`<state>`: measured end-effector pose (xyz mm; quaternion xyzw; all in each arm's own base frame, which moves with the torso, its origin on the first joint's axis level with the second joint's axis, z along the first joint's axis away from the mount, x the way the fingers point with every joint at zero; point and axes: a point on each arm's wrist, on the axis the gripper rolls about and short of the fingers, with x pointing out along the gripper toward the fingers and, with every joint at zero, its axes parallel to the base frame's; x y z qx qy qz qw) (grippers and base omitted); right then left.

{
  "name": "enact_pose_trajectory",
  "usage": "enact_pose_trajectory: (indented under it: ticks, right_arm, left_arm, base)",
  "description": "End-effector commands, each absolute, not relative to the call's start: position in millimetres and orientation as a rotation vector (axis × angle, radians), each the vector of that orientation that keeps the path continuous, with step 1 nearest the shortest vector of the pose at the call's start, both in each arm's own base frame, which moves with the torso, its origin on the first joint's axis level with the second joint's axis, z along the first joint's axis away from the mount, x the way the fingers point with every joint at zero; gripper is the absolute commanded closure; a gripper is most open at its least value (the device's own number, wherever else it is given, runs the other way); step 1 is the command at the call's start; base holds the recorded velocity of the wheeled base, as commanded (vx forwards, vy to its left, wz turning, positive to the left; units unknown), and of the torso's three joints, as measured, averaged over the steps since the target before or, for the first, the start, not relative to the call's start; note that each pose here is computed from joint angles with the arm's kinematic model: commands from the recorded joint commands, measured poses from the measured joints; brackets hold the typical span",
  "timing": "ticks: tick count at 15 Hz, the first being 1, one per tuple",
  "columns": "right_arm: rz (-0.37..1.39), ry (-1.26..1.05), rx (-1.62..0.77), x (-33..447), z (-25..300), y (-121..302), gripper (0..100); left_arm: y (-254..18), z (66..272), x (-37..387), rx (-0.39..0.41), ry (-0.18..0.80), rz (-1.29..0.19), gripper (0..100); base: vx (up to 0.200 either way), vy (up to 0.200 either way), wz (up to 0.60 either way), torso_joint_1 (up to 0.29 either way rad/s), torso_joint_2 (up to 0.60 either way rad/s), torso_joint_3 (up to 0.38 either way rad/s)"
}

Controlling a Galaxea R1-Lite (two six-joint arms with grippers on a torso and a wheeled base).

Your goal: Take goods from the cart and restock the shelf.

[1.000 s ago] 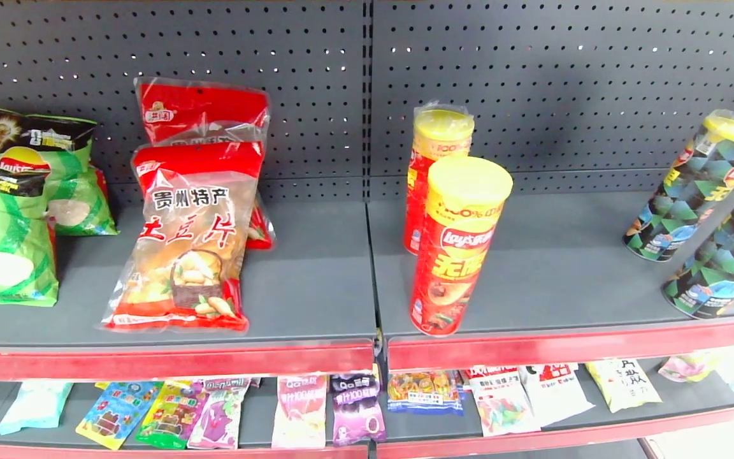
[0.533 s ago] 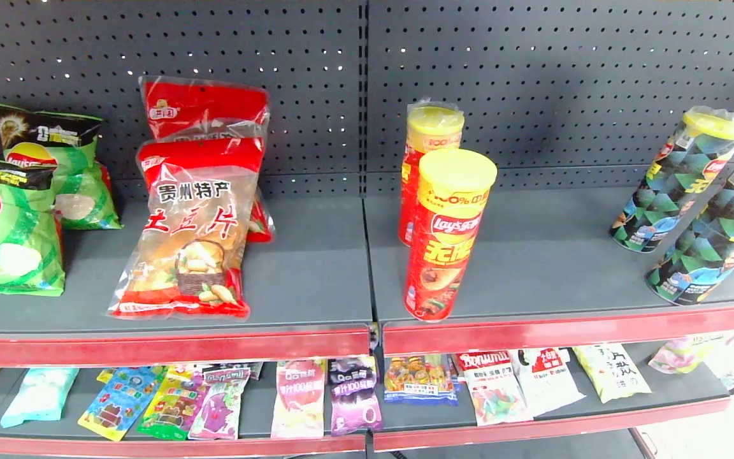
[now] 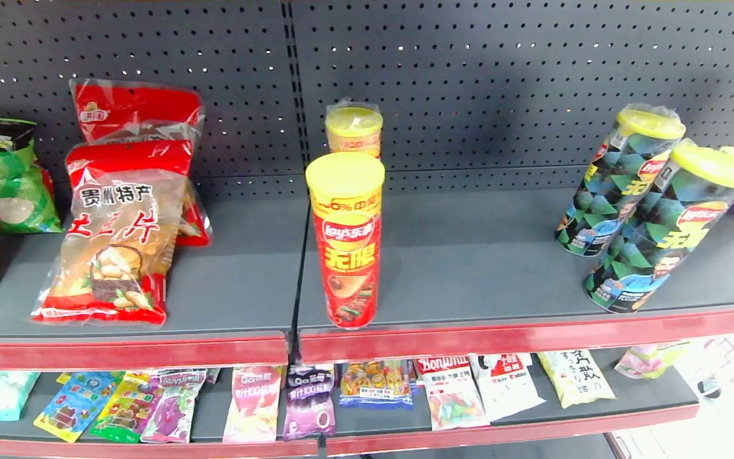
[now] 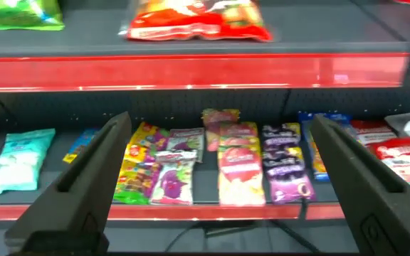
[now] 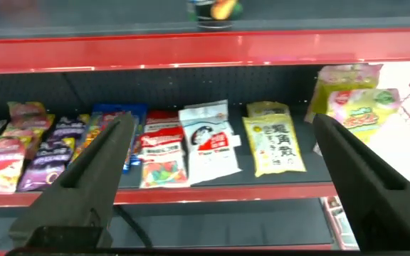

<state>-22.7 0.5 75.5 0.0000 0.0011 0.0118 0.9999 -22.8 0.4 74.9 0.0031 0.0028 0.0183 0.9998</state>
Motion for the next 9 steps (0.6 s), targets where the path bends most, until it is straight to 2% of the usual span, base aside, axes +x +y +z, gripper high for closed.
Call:
enact_pose_trajectory:
  ticks: [1,9]
  right_arm:
    - [0.025,0.002,0.0,-22.7,75.5,0.5,0]
    - [0.025,0.002,0.0,-22.7,75.5,0.5,0]
  left_arm:
    - [0.4,74.9,-22.7,0.006,0.008,0.037,0]
    - [0.4,74.9,-22.7,0.006,0.008,0.038,0]
  base:
    - [0.0,-0.2,0.0,0.007,0.0,0.007]
    - [0.0,-0.2,0.0,0.002,0.0,0.002]
